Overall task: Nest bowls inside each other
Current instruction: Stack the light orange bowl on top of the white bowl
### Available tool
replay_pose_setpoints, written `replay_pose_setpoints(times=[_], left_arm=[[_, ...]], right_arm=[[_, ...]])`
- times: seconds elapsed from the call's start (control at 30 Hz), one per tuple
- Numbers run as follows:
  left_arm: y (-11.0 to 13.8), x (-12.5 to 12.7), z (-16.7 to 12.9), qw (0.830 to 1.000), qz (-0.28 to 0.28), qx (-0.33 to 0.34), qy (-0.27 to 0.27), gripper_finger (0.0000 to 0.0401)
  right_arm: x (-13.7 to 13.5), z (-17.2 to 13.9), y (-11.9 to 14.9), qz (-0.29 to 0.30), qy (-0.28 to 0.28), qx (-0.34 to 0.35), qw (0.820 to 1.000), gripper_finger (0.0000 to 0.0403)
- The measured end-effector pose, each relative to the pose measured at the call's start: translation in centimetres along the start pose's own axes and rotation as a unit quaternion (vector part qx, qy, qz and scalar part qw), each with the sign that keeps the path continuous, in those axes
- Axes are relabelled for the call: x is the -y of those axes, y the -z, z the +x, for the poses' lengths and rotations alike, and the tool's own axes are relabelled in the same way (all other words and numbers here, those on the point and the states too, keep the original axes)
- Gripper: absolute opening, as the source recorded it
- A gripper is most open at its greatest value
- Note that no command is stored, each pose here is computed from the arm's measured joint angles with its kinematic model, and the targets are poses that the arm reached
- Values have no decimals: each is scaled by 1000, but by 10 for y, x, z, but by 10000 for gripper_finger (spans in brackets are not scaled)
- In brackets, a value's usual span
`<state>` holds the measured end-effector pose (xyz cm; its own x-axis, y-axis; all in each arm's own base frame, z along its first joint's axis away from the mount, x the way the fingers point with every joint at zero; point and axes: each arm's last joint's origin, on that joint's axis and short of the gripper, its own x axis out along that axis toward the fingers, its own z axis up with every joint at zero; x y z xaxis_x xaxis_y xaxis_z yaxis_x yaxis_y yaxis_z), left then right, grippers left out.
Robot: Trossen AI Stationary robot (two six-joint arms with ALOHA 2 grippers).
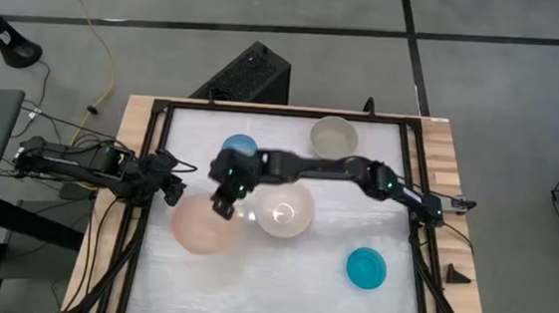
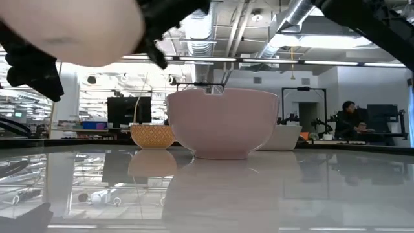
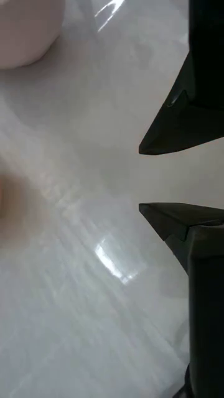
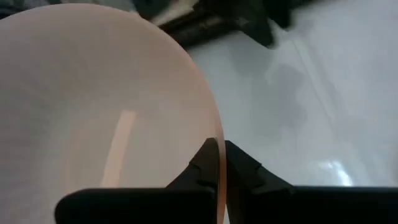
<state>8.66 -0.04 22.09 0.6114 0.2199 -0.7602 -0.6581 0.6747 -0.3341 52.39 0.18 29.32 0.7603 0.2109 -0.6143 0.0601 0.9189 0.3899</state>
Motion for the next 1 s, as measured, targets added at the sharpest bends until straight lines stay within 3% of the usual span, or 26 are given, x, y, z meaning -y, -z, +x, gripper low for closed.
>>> replay_pose_setpoints(times=[0.27,0.43,0.63,0.83,1.0], left_arm=[[0,-2,2,1000,3,22,-21,123],[2,-5,7,998,-3,38,-44,123],[6,-5,15,998,-28,41,-37,123],[0,9,18,997,0,51,54,123],[-22,28,4,969,39,182,162,123]], right_arm=[[20,-77,-10,-30,51,-72,996,32],[38,-102,-7,-34,76,-121,989,32],[62,-123,-2,-34,92,-171,980,32],[75,-152,9,-26,74,-140,987,32],[89,-164,56,43,77,-29,996,32]])
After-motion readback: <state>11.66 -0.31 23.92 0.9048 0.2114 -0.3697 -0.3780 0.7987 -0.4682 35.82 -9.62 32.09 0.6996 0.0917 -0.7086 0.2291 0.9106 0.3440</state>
